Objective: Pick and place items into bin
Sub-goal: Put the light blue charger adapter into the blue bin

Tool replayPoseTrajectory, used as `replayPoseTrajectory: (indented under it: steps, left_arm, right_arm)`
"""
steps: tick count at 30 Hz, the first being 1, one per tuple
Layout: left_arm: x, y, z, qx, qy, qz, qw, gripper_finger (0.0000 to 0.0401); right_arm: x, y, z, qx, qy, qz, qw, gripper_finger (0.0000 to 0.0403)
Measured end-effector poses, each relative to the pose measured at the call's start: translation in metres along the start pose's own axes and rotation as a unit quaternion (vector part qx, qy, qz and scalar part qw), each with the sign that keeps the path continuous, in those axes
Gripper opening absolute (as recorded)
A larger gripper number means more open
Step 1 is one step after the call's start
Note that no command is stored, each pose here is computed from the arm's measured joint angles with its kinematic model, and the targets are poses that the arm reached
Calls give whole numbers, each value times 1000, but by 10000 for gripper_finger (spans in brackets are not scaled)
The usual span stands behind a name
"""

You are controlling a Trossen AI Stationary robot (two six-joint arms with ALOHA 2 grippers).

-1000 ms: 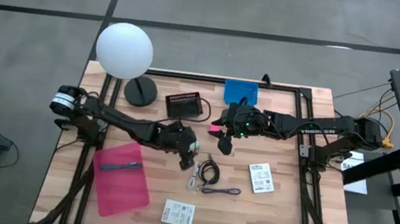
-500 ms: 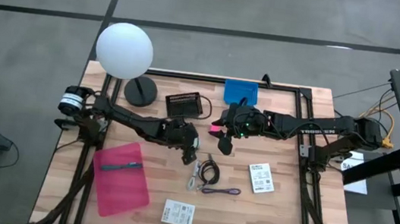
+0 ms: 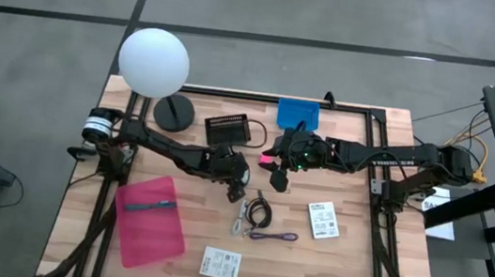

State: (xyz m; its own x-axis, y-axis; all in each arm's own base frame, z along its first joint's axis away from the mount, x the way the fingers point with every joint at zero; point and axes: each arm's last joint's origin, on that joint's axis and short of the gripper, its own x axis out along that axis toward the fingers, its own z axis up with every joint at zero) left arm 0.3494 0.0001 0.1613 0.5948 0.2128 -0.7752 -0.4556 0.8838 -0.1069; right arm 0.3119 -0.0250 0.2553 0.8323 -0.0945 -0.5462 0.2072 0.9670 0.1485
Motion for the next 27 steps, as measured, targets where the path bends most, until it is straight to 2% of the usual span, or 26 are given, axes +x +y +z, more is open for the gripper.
replayPoseTrajectory:
  steps: [12,22,27]
  left_arm:
    - [22,5,-10,8,37,6,999,245]
    - [24,5,-10,13,40,3,999,244]
    - [24,5,-10,12,40,2,999,219]
  right_arm:
    - [0,0,0,-15,1,0,1000,173]
    - [0,0,0,-21,0,0,1000,173]
    - [0,0,0,-22,0,0,1000,173]
